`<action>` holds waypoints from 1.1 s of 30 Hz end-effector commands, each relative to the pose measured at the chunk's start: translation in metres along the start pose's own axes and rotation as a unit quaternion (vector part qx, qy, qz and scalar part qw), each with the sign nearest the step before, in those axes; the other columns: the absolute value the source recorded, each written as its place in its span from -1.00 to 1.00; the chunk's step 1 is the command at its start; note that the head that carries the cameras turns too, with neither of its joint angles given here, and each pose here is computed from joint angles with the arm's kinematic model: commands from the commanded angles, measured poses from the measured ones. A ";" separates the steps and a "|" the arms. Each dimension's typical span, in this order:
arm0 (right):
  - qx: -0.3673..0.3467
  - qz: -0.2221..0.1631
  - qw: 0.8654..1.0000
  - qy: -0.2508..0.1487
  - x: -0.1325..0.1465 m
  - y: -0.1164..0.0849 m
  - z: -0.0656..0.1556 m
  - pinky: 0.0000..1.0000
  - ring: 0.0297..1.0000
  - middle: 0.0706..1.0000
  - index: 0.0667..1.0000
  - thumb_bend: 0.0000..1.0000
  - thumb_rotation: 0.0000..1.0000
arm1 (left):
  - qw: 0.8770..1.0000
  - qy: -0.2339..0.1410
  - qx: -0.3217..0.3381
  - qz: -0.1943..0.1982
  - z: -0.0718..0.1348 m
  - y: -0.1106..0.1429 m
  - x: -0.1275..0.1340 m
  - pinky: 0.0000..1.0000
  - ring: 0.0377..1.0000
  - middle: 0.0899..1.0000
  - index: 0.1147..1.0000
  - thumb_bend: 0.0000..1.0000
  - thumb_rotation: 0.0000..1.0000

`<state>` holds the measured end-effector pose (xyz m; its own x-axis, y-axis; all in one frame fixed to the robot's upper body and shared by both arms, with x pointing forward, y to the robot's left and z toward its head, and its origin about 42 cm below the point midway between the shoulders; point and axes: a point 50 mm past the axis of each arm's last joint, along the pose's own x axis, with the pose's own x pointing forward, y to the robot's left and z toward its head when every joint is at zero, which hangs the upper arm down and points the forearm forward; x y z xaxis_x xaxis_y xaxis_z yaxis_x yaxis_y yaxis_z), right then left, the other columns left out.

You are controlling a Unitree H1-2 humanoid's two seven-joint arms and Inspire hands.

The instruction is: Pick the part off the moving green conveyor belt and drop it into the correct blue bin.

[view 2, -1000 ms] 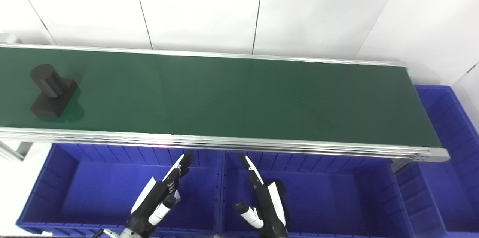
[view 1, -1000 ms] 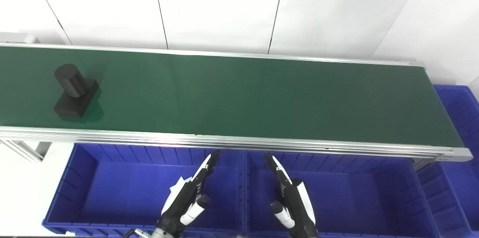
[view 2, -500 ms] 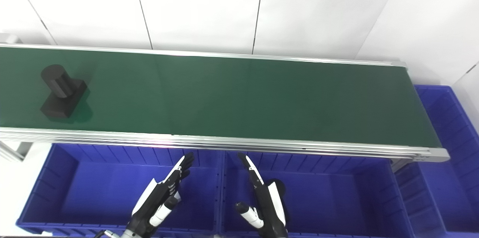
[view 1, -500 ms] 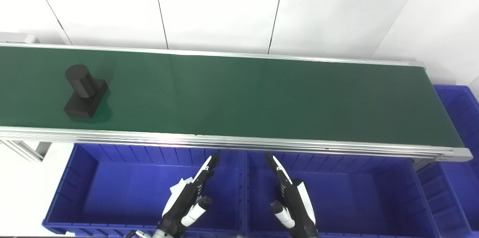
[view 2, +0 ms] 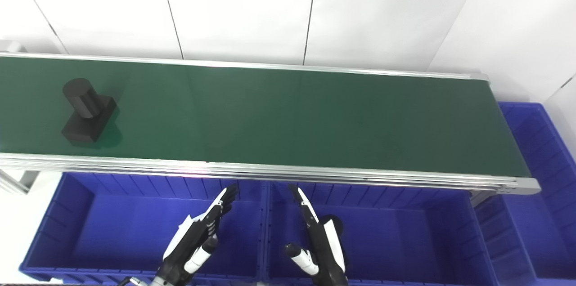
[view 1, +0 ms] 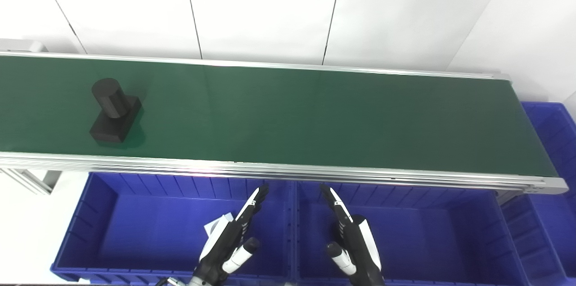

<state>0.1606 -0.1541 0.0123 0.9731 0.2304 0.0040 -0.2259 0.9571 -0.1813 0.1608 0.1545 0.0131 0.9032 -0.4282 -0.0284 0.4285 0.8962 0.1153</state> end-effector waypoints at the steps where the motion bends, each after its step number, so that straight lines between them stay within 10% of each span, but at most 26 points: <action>1: 0.008 -0.006 0.999 -0.037 0.004 0.000 0.011 0.93 0.92 0.91 0.88 0.79 1.00 | 0.999 -0.034 -0.001 0.003 0.010 0.002 0.005 1.00 1.00 1.00 0.97 0.66 1.00; 33: 0.011 -0.006 0.999 -0.036 0.005 0.002 0.010 0.95 0.92 0.90 0.88 0.79 1.00 | 0.999 -0.033 0.006 0.005 0.009 0.004 0.005 1.00 1.00 1.00 0.98 0.58 1.00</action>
<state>0.1604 -0.1540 0.0120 0.9732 0.2301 0.0029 -0.2258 0.9571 -0.1817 0.1620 0.1555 0.0130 0.9053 -0.4238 -0.0274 0.4240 0.8984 0.1145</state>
